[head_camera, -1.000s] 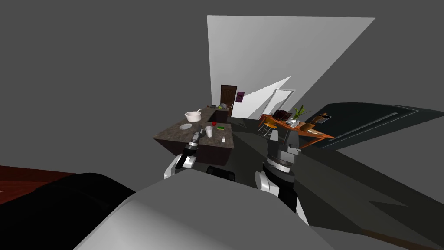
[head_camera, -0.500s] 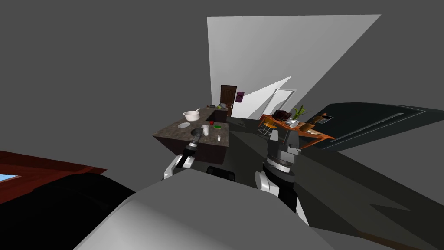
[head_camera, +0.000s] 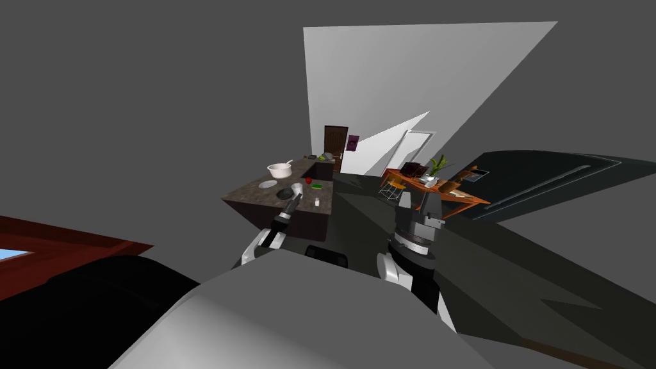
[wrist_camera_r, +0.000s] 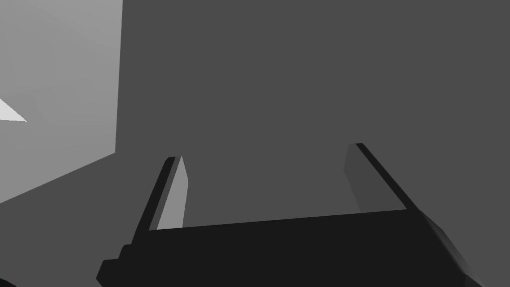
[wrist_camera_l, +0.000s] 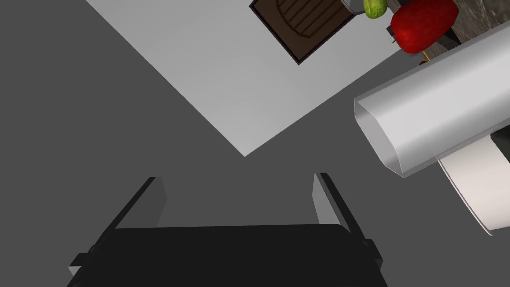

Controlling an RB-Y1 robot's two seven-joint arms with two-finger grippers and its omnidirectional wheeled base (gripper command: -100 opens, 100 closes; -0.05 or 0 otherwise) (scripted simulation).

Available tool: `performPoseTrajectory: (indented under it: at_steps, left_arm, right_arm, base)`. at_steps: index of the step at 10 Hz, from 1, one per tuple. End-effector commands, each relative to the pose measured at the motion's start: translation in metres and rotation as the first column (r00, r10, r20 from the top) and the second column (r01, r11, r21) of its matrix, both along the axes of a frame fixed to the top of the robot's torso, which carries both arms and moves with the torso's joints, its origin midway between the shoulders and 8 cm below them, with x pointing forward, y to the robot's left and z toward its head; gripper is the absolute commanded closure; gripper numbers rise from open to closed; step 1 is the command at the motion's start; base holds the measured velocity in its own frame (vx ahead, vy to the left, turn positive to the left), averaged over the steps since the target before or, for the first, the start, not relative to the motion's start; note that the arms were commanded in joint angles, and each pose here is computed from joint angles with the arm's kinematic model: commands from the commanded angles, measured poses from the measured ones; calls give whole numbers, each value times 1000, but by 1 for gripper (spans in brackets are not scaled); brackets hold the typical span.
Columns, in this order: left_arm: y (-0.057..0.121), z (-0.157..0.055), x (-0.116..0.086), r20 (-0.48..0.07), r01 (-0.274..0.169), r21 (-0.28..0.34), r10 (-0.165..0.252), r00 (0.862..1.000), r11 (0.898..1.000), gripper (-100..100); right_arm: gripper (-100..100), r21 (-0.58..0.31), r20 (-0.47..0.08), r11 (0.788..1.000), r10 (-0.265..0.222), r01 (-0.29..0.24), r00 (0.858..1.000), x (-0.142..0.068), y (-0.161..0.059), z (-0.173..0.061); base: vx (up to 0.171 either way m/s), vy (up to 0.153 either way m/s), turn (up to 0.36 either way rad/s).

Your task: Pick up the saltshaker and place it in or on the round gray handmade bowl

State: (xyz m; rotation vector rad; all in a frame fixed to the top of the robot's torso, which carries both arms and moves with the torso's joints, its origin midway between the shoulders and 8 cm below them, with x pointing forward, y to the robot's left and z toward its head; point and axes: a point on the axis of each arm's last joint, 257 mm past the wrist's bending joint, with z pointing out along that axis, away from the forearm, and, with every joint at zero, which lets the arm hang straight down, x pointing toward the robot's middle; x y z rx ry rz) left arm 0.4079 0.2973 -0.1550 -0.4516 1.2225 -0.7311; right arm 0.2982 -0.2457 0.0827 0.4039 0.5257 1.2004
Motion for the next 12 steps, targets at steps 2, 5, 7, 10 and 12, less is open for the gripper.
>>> performPoseTrajectory:
  at_steps: [2, 5, 7, 10, 12]
  left_arm:
    - [5, -27, 3, -44, -14, 84, 18, 999, 996, -100]
    - [7, -54, 5, -88, -12, 170, 28, 996, 985, -100]
    - [8, -73, 5, -115, -5, 222, 31, 993, 975, -100]
    - [7, -99, 5, -153, 13, 291, 33, 988, 956, -100]
    - [7, -114, 4, -176, 27, 333, 34, 984, 943, -100]
  right_arm:
    - [0, 0, 0, 1000, 0, 0, 1000, 0, 0, 0]
    - [0, 0, 0, 1000, 0, 0, 1000, 0, 0, 0]
    - [0, 0, 0, 1000, 0, 0, 1000, 0, 0, 0]
    - [0, 0, 0, 1000, 0, 0, 1000, 0, 0, 0]
    - [0, 0, 0, 1000, 0, 0, 1000, 0, 0, 0]
  base:
    - [13, -105, -34]
    - [32, -64, -56]
    - [38, -57, -64]
    - [41, -41, -77]
    - [52, -20, -69]
